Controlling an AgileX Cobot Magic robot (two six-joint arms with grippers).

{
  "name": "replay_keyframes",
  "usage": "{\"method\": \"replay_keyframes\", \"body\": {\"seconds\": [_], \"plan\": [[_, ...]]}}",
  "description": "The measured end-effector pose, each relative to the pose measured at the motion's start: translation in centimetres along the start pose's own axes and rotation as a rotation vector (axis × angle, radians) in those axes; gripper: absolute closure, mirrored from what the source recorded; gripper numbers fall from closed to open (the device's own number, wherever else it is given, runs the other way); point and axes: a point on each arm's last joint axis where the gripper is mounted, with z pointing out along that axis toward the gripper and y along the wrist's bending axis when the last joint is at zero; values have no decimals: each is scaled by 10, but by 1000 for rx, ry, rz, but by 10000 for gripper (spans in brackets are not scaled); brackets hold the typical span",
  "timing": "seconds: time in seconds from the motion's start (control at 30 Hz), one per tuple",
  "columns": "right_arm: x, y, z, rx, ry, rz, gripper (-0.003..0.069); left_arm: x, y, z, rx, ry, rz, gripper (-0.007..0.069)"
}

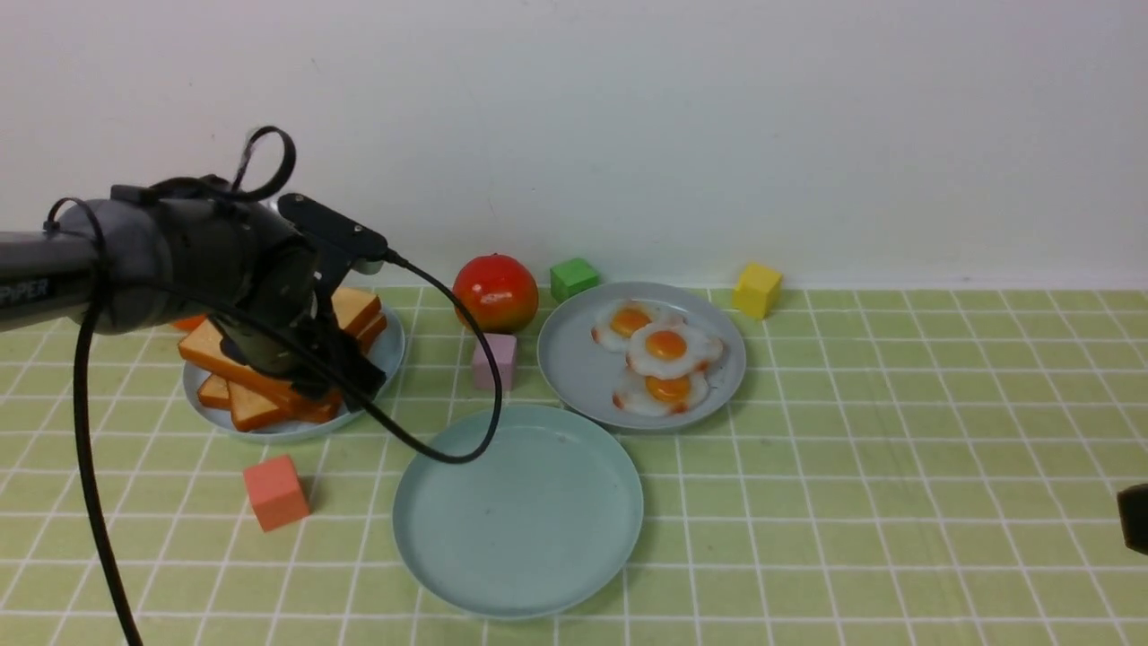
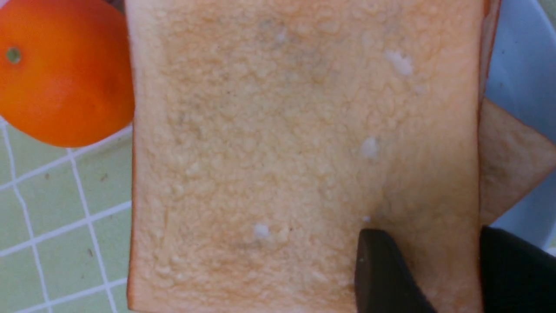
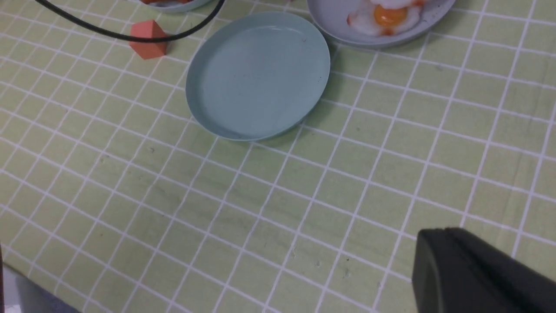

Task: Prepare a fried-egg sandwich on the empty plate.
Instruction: Use the left arm to grab a slice of bread, then use the left arm to put a slice of bread into the empty plate in the middle

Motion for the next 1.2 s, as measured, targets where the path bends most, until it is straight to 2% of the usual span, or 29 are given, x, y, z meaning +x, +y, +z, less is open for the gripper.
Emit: {"method": "replay_keyframes", "body": {"seconds": [0.17,0.4,0.6,0.67,0.8,0.9,0.93,0.97,1.07,1.2], "plan": [[1,0,0,-3,15,-2,656,-1,1,-1,-6,3,-1,506],[2,0,0,-5,20,-1,653,-3,5,-12,-11,-11,-17,515],[2,0,0,-6,21,-4,650,-12,15,-52,-21,-87,-64,528],[2,1,0,-7,22,-21,648,-16,13,-80,-17,-127,-70,530],[2,1,0,-7,23,-28,645,-15,-24,-122,53,-171,-13,536],[2,1,0,-7,23,-29,642,-3,-75,-143,148,-162,93,536],[2,1,0,-7,23,-29,641,1,-87,-144,168,-151,120,536],[2,1,0,-7,23,-29,640,10,-111,-147,208,-129,182,536],[2,1,0,-7,23,-29,637,25,-147,-140,248,-76,287,536],[3,1,0,-14,29,-26,634,32,-169,-122,254,-38,360,537]]}}
